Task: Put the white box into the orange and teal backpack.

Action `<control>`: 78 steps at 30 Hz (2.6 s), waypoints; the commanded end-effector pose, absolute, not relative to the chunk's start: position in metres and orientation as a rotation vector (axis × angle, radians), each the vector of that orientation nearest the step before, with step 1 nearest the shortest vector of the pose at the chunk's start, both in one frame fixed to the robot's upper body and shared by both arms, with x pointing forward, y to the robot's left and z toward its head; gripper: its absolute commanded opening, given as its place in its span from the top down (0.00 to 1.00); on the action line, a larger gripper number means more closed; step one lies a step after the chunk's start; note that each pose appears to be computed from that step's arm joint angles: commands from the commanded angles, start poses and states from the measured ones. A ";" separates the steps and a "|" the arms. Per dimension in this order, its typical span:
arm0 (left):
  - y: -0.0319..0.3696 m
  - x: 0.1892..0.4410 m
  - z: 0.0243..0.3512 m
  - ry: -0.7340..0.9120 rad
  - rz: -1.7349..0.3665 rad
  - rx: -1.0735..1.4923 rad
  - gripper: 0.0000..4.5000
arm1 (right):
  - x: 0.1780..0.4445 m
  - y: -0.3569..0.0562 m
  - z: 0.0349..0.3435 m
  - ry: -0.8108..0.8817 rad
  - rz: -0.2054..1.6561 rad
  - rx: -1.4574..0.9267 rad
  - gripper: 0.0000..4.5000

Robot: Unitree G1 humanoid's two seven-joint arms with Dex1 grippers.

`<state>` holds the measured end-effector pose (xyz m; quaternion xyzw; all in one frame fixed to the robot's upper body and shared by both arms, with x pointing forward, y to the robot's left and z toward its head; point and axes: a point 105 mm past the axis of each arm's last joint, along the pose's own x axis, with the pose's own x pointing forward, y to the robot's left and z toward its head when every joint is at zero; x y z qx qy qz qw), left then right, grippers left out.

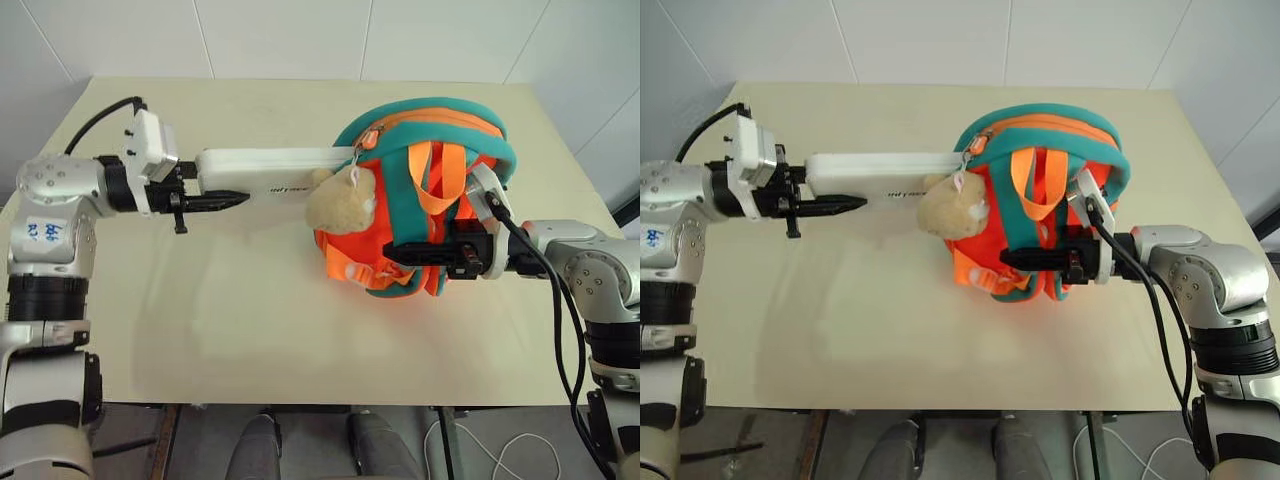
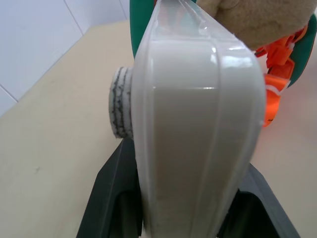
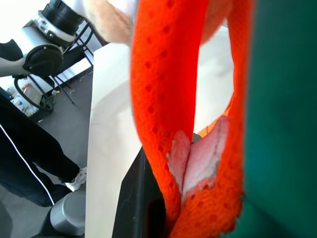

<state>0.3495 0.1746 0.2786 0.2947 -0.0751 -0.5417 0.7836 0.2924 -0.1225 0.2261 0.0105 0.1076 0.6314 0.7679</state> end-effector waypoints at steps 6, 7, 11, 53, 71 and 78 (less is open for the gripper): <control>0.098 0.366 0.279 -0.094 -1.338 0.593 0.72 | 0.287 -0.114 0.243 0.164 1.404 0.000 0.98; 0.089 0.367 0.277 -0.083 -1.355 0.591 0.72 | 0.287 -0.113 0.244 0.163 1.406 -0.001 0.98; 0.058 0.377 0.270 -0.071 -1.378 0.561 0.72 | 0.288 -0.110 0.244 0.155 1.412 -0.005 0.98; 0.076 0.298 0.298 -0.309 -1.630 0.394 0.12 | 0.300 -0.112 0.231 0.159 1.338 0.014 0.98; 0.081 0.337 0.293 -0.345 -1.339 0.596 0.99 | 0.301 -0.110 0.232 0.130 1.323 0.020 0.98; 0.087 0.342 0.301 -0.349 -1.301 0.560 0.99 | 0.301 -0.110 0.231 0.127 1.319 0.023 0.98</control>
